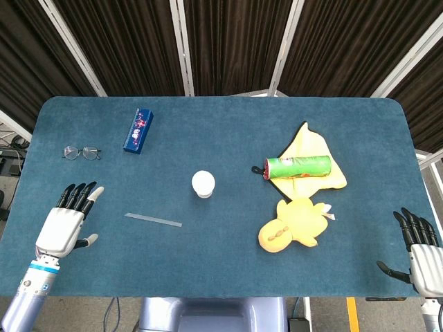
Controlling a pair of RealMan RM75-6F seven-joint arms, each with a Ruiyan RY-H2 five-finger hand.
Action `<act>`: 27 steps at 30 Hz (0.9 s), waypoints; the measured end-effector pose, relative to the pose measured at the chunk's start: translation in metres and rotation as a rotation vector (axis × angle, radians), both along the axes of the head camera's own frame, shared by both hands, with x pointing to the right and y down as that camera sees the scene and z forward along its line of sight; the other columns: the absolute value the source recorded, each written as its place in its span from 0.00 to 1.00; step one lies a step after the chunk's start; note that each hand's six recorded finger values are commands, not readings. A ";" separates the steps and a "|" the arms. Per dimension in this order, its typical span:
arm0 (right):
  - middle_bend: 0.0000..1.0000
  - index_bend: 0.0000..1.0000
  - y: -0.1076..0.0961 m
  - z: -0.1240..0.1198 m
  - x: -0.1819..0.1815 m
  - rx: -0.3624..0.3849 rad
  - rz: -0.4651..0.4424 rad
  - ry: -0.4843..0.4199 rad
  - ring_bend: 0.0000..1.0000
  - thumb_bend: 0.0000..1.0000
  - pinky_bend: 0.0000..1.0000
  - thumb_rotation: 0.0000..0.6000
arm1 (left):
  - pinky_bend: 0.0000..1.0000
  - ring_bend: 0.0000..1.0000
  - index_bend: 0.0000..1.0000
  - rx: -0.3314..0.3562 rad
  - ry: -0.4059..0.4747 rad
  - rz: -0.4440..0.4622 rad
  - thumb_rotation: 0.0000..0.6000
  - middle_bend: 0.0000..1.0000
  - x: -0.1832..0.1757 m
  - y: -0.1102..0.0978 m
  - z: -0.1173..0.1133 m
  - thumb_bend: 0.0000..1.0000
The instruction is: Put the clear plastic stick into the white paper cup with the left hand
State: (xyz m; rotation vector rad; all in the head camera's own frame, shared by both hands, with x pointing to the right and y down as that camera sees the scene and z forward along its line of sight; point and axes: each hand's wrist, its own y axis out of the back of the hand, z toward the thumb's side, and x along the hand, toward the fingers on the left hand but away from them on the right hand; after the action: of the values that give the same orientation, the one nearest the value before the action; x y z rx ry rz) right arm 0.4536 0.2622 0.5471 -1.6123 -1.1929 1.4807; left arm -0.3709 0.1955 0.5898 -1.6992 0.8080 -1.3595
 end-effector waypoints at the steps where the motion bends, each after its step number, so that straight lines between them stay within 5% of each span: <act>1: 0.00 0.00 0.000 0.000 0.000 0.000 0.000 0.000 0.00 0.08 0.00 1.00 | 0.00 0.00 0.00 0.001 0.000 0.000 1.00 0.00 0.000 0.000 0.000 0.12; 22: 0.00 0.00 0.000 0.001 0.000 -0.001 0.000 0.002 0.00 0.08 0.00 1.00 | 0.00 0.00 0.03 -0.015 -0.006 0.003 1.00 0.00 0.001 0.000 0.003 0.12; 27: 0.00 0.00 0.000 0.000 0.000 0.000 0.001 0.002 0.00 0.08 0.00 1.00 | 0.00 0.00 0.11 -0.020 -0.006 0.004 1.00 0.00 0.002 0.000 0.004 0.12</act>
State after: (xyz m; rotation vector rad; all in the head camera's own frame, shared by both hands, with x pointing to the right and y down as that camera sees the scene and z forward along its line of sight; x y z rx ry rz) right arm 0.4537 0.2620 0.5475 -1.6097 -1.1929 1.4832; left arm -0.3693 0.1953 0.5940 -1.7099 0.7896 -1.3738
